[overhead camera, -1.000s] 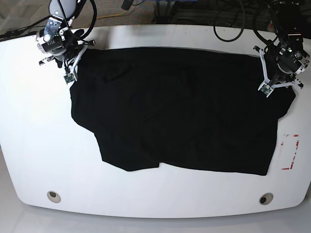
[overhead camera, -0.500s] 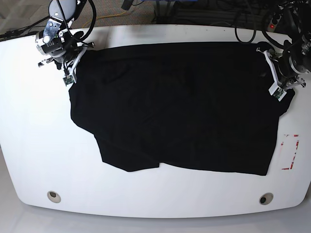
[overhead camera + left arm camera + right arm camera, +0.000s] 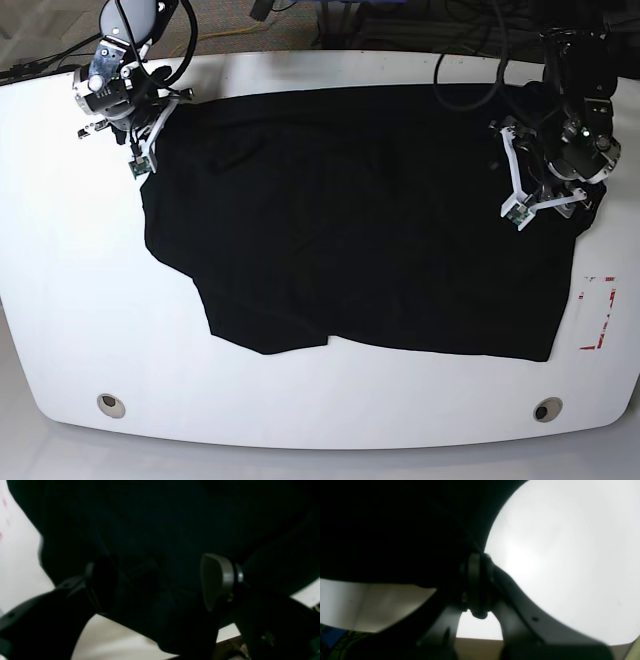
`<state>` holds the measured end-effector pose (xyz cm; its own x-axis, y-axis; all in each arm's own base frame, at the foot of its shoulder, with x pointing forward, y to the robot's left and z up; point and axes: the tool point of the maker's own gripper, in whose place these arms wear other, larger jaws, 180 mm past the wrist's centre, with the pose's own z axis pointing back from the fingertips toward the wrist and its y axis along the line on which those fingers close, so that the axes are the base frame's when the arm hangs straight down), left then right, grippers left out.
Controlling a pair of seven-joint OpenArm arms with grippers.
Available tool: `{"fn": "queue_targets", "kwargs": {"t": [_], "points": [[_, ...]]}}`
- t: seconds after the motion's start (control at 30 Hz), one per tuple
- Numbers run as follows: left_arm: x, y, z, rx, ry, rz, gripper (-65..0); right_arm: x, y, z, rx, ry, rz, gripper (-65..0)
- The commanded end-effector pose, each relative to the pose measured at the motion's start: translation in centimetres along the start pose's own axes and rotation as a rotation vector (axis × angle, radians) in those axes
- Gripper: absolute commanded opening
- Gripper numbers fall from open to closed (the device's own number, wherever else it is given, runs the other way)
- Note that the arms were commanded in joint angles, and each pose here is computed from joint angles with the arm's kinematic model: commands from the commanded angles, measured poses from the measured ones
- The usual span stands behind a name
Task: Fold the T-shirt properly
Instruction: 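Release the left gripper and regrasp the shirt corner nearby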
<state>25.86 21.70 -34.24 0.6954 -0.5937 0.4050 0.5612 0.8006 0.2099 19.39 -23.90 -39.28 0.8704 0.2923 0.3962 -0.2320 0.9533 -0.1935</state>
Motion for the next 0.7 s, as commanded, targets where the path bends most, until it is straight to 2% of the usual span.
{"fn": "queue_targets", "kwargs": {"t": [0.0,0.17,0.23,0.4,0.67], "points": [[0.8,0.0,-0.3,0.051,-0.004,-0.026,-18.3,0.8,-0.4,0.3,-0.015,-0.028,0.001,-65.0],[-0.5,-0.3,-2.0,0.091,0.097,-0.078,-18.5,0.9,-0.1,0.3,-0.009,-0.032,-0.006,-65.0],[-0.6,0.2,-2.6,0.099,0.107,-0.077,-18.5,1.2,0.0,0.2,-0.007,-0.039,-0.012,-65.0],[-2.1,0.4,-4.4,0.064,0.14,-0.044,-18.5,1.3,0.1,0.2,-0.004,-0.043,-0.015,-65.0],[-2.7,3.3,-3.3,0.126,0.155,-0.039,-18.5,1.4,0.0,0.2,-0.005,-0.044,-0.015,-65.0]]}}
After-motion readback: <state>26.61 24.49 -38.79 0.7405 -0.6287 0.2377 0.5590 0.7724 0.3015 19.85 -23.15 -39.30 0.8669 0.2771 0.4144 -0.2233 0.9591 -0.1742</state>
